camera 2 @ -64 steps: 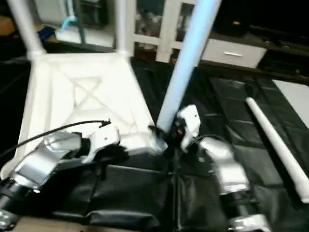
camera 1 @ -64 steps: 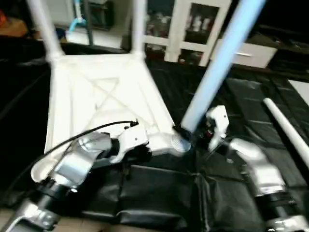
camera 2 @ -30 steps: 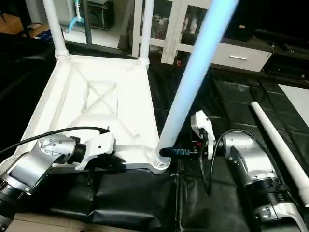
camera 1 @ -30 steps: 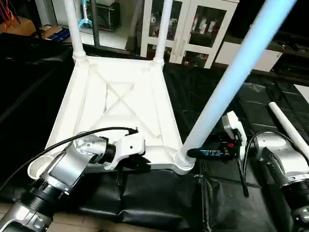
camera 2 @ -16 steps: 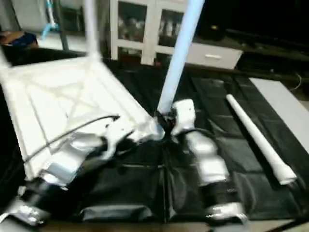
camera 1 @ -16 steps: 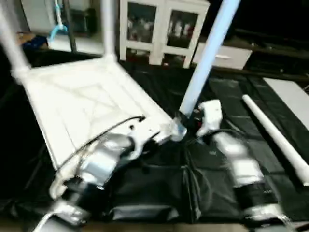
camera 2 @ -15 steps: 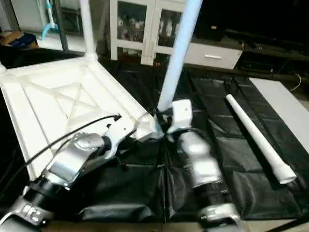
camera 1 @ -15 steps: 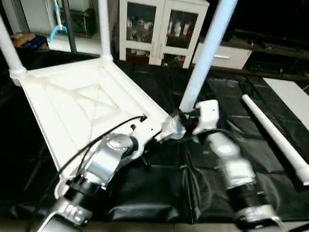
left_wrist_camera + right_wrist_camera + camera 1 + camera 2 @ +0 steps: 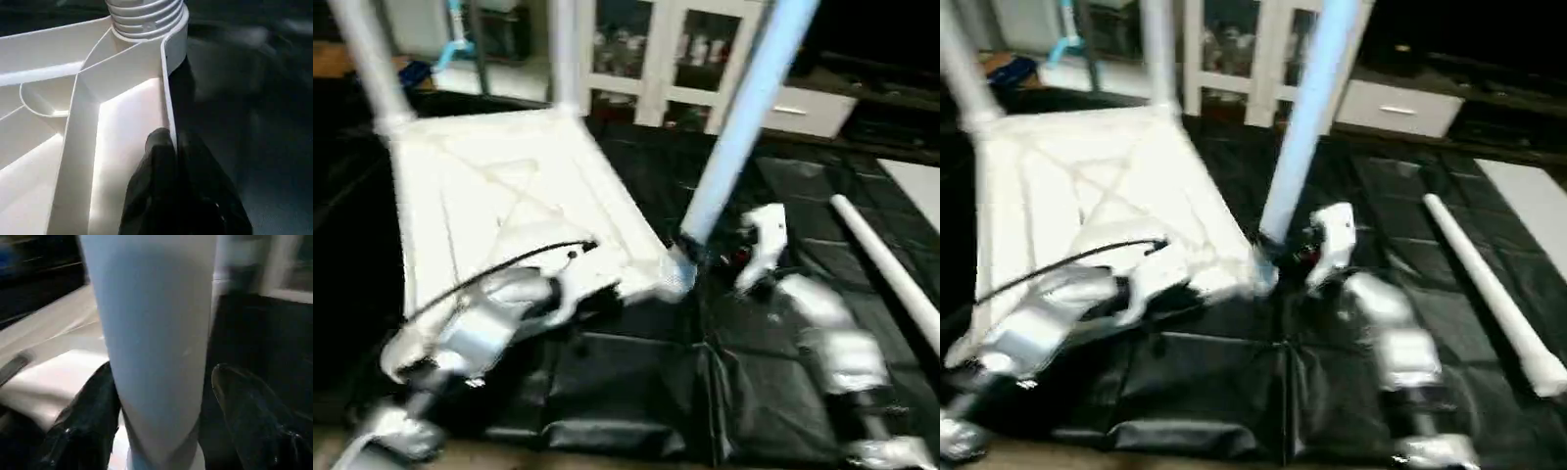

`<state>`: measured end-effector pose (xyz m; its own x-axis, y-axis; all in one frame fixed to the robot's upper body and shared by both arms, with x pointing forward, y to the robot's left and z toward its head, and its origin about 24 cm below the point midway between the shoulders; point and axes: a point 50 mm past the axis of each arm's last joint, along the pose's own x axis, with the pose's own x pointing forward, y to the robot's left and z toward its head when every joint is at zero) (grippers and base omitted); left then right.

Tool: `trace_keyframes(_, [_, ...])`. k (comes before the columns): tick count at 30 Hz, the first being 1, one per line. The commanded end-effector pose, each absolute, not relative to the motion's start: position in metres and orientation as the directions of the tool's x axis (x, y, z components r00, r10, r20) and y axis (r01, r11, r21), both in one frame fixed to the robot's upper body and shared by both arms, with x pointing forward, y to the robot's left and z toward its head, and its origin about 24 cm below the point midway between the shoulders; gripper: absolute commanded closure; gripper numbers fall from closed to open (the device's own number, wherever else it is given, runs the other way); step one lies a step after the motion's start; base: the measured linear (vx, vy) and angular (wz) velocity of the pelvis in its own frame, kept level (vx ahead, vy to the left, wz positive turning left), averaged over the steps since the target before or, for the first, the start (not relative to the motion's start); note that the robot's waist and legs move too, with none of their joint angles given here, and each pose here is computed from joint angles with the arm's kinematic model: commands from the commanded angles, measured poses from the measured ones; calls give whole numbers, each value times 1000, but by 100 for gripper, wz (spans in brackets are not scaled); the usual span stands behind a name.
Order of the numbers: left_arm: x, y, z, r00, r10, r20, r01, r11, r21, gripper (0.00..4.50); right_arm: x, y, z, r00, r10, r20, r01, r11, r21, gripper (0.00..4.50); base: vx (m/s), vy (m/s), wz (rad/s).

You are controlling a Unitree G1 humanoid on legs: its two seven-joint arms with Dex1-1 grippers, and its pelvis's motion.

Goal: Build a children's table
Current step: Rotate leg to tighten

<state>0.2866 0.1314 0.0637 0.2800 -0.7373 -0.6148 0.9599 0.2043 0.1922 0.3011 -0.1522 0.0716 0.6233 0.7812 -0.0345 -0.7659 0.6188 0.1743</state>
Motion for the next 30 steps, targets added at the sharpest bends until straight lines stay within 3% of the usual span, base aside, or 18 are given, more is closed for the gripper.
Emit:
trace_keyframes(1, [258, 122, 54, -5, -786, -619, 999, -25, 25, 450, 290, -181, 78, 499, 862, -91, -848, 508, 154, 151, 0, 0, 0])
trace_keyframes(7, [253, 120, 58, -74, -813, -578, 997, -69, -30, 450, 280, -190, 77, 353, 920, -170, -916, 376, 137, 151, 10, 7, 1])
trace_keyframes(14, [252, 126, 60, -119, -807, -579, 992, -119, -39, 450, 275, -185, 79, 216, 955, -203, -960, 246, 136, 151, 0, 0, 0])
trace_keyframes(21, [249, 129, 60, -144, -799, -584, 989, -132, -63, 450, 277, -183, 74, 188, 954, -235, -966, 223, 135, 195, 0, 0, 0])
trace_keyframes(24, [249, 130, 59, -134, -795, -592, 991, -116, -68, 450, 282, -183, 59, 319, 910, -265, -924, 361, 126, 223, 0, 0, 0])
trace_keyframes(27, [250, 131, 59, -125, -791, -599, 992, -105, -67, 450, 283, -182, 55, 358, 893, -272, -906, 403, 130, 245, 0, 0, 0])
trace_keyframes(28, [251, 132, 58, -96, -781, -617, 995, -75, -60, 450, 283, -182, 50, 408, 867, -286, -879, 457, 132, 255, 0, 0, 0])
trace_keyframes(30, [265, 130, 54, 86, -757, -647, 993, 120, -8, 450, 292, -182, 36, 617, 714, -331, -721, 681, 124, 257, 0, 0, 0])
